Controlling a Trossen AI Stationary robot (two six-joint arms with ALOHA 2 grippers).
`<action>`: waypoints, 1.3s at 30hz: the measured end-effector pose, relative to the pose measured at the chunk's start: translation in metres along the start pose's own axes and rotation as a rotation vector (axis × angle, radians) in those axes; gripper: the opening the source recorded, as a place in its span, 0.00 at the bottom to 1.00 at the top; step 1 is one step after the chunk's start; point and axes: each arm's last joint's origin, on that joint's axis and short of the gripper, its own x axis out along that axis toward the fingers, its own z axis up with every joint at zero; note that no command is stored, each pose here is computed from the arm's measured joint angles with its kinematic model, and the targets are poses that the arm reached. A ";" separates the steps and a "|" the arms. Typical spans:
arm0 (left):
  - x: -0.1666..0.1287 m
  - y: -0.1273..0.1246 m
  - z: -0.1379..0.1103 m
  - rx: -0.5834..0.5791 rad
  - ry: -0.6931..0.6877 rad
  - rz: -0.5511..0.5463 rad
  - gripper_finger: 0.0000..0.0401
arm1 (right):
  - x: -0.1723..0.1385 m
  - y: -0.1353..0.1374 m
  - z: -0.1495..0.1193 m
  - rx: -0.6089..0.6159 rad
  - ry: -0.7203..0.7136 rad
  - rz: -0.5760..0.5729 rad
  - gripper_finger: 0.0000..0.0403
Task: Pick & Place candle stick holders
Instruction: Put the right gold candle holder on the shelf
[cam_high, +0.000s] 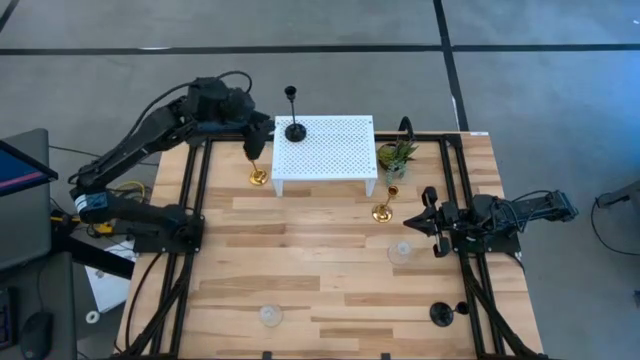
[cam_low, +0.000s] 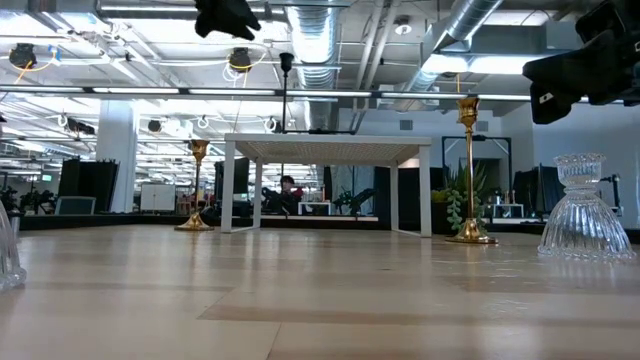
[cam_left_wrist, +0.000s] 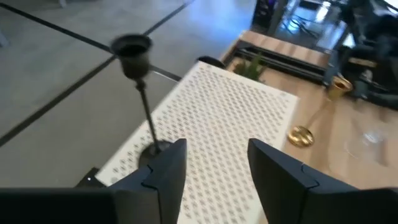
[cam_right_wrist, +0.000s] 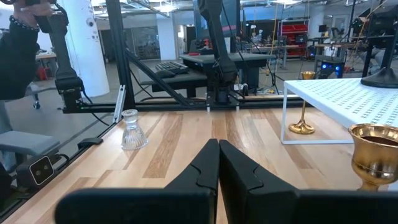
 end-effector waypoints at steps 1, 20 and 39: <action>-0.003 -0.003 -0.001 0.004 0.006 -0.013 0.40 | 0.000 0.000 0.000 0.000 0.000 0.000 0.00; -0.020 -0.053 -0.057 0.184 -0.082 -0.313 0.01 | 0.000 0.000 0.000 0.008 -0.001 0.001 0.00; -0.049 -0.046 -0.160 0.312 -0.400 -0.414 0.01 | 0.000 -0.001 0.000 -0.044 -0.002 -0.031 0.00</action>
